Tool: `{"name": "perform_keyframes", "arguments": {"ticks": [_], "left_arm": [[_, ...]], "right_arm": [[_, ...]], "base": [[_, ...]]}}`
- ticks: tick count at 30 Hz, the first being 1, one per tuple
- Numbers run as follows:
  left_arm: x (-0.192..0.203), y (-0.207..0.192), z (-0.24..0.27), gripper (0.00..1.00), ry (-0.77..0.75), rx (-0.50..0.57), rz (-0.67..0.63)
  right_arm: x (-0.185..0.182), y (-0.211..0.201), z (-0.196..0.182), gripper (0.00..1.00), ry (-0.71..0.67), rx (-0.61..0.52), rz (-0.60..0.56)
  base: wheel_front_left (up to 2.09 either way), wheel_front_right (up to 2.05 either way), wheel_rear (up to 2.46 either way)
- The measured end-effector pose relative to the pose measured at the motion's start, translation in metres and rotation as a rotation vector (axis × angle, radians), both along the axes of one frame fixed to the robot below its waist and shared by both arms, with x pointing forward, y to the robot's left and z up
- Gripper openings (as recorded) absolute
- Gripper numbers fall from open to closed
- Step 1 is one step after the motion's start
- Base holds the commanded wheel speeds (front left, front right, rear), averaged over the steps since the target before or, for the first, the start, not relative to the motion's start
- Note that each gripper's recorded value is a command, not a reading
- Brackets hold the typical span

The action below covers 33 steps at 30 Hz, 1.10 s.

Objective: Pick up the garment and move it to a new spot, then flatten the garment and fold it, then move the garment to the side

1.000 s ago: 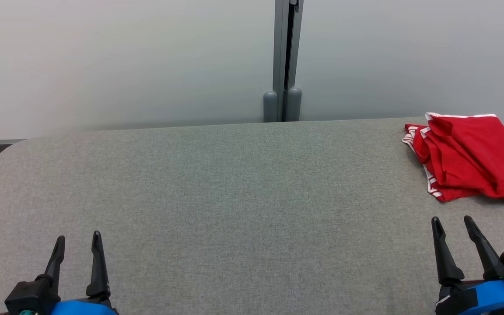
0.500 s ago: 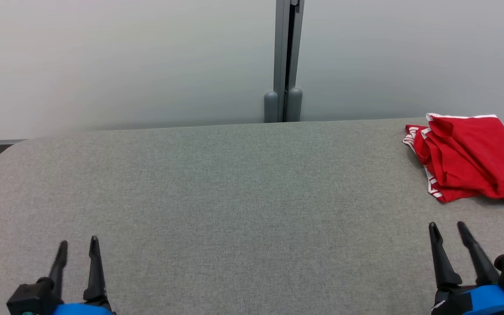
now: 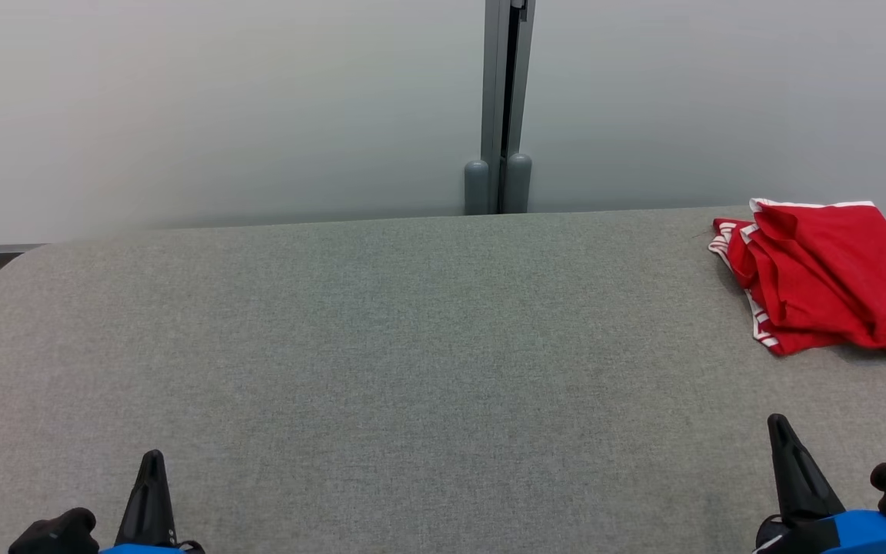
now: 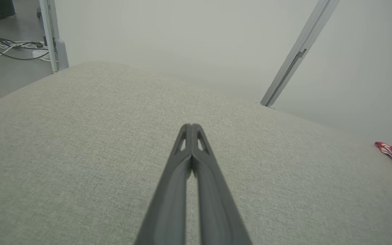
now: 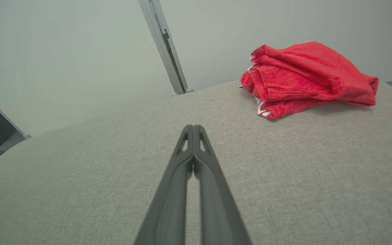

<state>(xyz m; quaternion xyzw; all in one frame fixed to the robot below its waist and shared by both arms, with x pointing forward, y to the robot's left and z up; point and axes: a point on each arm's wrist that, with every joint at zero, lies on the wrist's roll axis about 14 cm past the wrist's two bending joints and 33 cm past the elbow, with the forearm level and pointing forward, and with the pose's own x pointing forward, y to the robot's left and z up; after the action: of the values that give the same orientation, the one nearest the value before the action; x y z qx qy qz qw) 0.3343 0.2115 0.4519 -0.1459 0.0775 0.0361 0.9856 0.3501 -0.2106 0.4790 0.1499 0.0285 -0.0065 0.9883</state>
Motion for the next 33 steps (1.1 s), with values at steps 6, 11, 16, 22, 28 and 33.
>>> {"name": "perform_keyframes", "arguments": {"ticks": [6,11,16,22,28,33], "left_arm": [[0.002,0.001,0.000,0.00,0.005,-0.108,0.024],[0.007,0.001,0.003,0.00,-0.001,-0.191,0.039],[0.009,0.000,0.003,0.00,0.000,-0.270,0.052],[0.013,0.000,0.005,0.00,-0.002,-0.359,0.069],[0.017,-0.001,0.009,0.00,-0.016,-0.444,0.076],[0.019,-0.003,0.010,0.00,-0.016,-0.509,0.082]], "right_arm": [[0.001,-0.001,-0.002,0.00,0.010,0.103,-0.020],[0.004,-0.001,0.000,0.00,0.008,0.190,-0.033],[0.005,-0.002,0.000,0.00,0.010,0.269,-0.045],[0.009,-0.002,0.002,0.00,0.007,0.354,-0.053],[0.010,-0.002,0.002,0.00,0.010,0.437,-0.062],[0.013,-0.001,0.005,0.00,0.004,0.504,-0.066]], "base": [[0.00,0.00,0.00],[0.00,0.00,0.00],[0.00,0.00,0.00],[0.00,0.00,0.00],[0.00,0.00,0.00],[0.00,0.00,0.00]]}}
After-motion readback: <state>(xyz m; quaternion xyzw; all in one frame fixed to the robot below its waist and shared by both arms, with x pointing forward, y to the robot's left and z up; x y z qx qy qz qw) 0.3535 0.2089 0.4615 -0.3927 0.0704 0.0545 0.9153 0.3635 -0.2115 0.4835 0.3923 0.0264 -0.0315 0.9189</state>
